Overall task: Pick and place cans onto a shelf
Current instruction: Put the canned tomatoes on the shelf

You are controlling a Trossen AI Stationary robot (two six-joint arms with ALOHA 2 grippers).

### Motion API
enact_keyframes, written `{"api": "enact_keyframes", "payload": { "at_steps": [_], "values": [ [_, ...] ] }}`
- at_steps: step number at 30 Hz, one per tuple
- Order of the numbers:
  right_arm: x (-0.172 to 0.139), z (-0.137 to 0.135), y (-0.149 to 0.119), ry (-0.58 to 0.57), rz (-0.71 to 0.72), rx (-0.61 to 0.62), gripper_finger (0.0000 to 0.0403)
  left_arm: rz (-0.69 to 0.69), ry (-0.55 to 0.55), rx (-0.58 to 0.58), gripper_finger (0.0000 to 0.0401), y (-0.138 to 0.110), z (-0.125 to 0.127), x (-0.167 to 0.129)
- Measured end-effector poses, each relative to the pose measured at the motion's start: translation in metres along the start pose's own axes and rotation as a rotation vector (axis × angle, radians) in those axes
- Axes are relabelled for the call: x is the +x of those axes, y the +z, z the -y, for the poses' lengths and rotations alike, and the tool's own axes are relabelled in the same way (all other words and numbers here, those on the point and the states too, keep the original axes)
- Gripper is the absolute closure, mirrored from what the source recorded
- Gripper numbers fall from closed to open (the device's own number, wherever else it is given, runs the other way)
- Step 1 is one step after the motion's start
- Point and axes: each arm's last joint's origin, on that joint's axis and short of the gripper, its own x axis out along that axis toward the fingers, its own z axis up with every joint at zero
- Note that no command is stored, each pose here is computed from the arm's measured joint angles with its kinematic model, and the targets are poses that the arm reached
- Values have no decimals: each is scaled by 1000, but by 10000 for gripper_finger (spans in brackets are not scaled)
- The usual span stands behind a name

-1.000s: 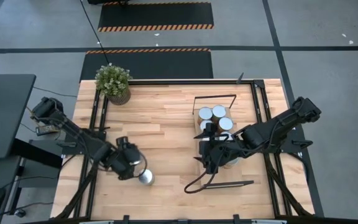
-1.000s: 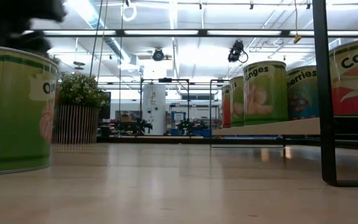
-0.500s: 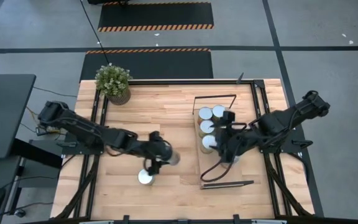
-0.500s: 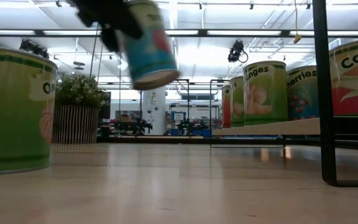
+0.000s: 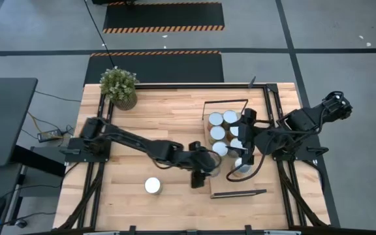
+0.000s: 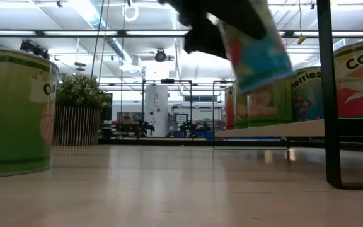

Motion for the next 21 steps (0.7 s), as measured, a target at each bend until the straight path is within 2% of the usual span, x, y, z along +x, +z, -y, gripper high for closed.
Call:
{"api": "enact_keyframes", "payload": {
  "at_steps": [10, 14, 21],
  "values": [
    [-3, -5, -1, 29, 0, -27, 41, -51, -45, -34, 106, 12, -5, 55],
    [-4, -7, -1, 50, 2, -15, 41, -47, -52, -6, 99, 11, -4, 64],
    [-6, -11, -2, 67, 9, 3, 41, -32, -52, 39, 54, 7, 3, 70]
  ]
}}
